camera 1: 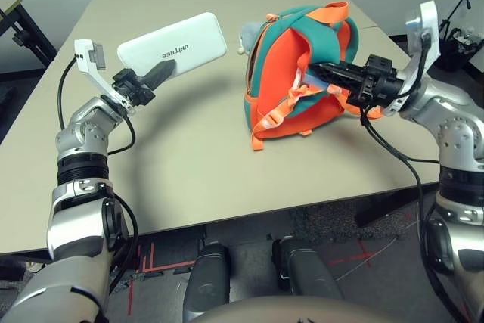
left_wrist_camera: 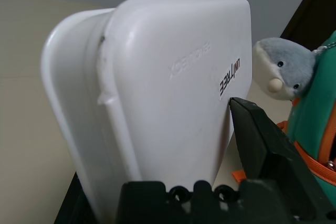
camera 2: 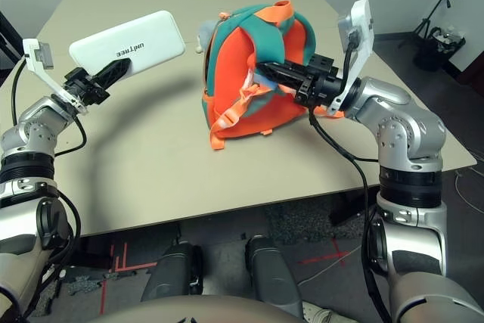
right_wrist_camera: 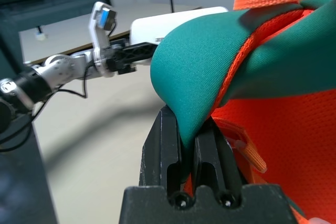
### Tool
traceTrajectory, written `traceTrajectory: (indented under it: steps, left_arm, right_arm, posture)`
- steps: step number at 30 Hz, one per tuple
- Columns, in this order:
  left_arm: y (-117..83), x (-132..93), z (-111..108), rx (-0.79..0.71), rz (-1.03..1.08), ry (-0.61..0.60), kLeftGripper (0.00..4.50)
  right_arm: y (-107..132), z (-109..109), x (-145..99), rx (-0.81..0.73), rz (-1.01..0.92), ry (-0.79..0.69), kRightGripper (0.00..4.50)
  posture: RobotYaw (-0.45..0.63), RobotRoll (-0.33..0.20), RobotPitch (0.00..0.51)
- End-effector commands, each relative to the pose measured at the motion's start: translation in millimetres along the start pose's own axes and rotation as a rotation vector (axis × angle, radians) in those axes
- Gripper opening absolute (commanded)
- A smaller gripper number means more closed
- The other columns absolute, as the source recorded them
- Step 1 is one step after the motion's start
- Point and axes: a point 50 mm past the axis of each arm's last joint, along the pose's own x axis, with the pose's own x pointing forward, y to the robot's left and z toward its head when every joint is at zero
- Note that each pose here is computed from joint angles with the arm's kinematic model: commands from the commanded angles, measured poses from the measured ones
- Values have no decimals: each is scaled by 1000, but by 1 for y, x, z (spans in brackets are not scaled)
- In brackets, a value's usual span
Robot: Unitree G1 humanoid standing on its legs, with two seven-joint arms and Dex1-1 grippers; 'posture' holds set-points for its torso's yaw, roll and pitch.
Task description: Put the pencil case into the backpack and zip it.
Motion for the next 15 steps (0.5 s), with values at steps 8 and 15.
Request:
traceTrajectory:
  steps: [8,15]
  left_arm:
    - [-19,-16,56,152,-114,-22,3168]
    - [-52,-34,96,227,-269,56,3167]
  right_arm:
    - [13,-15,0,22,33,22,0]
    - [7,-26,-1,32,17,72,0]
  posture:
    - [-100,0,82]
    - [-78,0,72]
